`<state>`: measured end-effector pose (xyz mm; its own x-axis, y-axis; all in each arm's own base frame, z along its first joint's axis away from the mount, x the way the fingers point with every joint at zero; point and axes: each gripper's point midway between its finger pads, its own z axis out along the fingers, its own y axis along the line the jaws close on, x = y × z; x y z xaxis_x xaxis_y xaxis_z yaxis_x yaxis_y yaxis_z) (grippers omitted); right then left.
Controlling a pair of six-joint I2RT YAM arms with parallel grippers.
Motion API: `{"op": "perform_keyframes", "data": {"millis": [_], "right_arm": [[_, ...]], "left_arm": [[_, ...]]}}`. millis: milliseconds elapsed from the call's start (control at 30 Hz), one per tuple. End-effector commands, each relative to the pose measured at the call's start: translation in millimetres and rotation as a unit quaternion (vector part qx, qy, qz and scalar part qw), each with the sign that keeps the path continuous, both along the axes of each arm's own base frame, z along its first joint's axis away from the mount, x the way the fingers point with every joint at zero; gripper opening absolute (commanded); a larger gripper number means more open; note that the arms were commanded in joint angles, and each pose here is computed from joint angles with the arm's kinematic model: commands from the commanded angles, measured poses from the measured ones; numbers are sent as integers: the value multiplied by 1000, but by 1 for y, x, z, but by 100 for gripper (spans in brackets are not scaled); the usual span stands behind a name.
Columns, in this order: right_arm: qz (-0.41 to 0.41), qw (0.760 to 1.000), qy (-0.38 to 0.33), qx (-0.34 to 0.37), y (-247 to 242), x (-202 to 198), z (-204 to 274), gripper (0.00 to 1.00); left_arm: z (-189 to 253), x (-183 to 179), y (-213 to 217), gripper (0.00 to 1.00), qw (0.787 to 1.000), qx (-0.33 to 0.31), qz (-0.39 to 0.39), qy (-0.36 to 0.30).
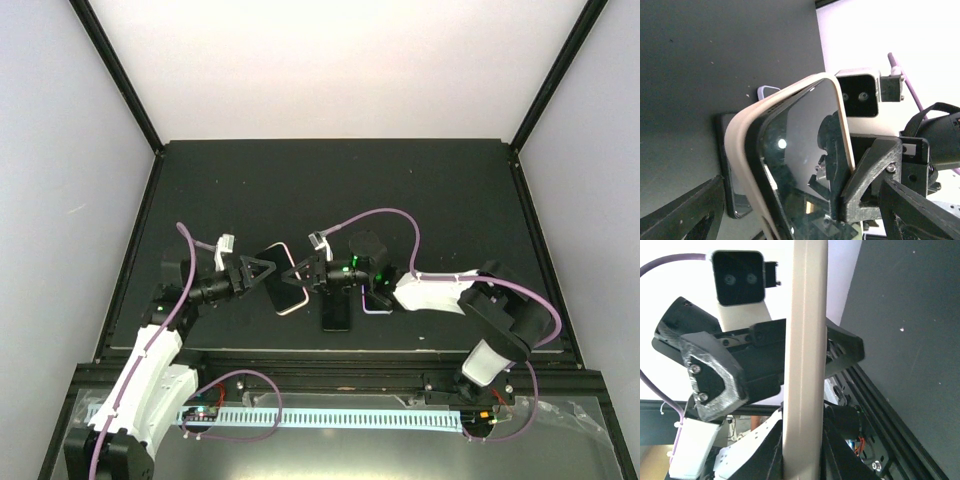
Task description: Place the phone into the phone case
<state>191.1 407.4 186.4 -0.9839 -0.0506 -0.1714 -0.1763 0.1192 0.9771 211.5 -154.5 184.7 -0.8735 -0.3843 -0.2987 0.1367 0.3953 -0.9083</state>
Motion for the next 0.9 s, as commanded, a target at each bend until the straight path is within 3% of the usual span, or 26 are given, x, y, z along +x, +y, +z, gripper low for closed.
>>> {"op": "perform_keyframes", "data": {"millis": [0, 267, 633, 867], "right_arm": [[4, 997, -50, 63, 1, 2, 51, 16], [24, 990, -28, 135, -4, -8, 73, 15], [33, 983, -22, 181, -15, -18, 91, 15], [36, 980, -6, 196, -21, -22, 89, 15]], "left_arm": [[24, -7, -5, 86, 999, -24, -25, -17], [45, -9, -9, 76, 995, -74, -30, -60], [96, -20, -9, 61, 979, -129, -35, -151], [102, -18, -3, 54, 976, -156, -5, -152]]}}
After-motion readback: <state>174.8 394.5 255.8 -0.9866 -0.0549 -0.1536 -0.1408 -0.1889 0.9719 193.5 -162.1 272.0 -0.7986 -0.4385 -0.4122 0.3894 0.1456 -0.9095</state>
